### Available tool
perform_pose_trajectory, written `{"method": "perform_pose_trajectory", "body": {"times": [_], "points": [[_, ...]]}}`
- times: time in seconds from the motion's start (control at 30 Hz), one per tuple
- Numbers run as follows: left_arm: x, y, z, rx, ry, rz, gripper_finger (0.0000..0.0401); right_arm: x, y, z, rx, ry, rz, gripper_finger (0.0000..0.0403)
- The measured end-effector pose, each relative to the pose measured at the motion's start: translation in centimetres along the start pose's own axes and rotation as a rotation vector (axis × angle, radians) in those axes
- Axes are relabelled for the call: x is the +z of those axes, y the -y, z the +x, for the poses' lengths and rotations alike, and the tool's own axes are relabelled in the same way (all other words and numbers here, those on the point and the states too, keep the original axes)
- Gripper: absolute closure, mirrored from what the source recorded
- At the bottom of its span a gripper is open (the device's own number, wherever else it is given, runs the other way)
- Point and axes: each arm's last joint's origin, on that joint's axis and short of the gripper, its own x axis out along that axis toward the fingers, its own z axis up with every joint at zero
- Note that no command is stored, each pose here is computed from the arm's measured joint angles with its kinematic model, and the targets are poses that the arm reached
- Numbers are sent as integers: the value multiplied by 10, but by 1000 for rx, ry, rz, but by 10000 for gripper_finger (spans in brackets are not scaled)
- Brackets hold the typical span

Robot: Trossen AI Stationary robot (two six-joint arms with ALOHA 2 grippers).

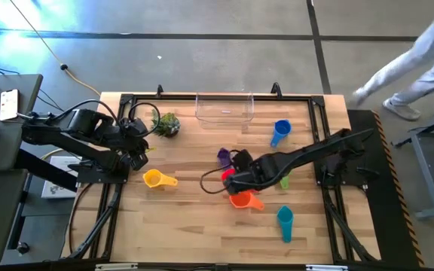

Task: Nest measuring cups in basket
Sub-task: Stack the red measuring cup on top of the orange measuring cup

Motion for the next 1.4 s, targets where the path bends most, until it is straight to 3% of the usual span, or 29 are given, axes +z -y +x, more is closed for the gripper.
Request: {"method": "perform_pose_trajectory", "body": {"times": [0.47, 0.77, 1.4], "points": [[2, 1, 0, -14, 17, -13, 316, -22, 3, -9, -49, -43, -45, 403], [2, 1, 0, -15, 16, -35, 316, -58, 2, 16, -3, -77, -17, 403], [2, 1, 0, -14, 16, -61, 316, -75, 12, 49, -5, -20, -38, 403]]}}
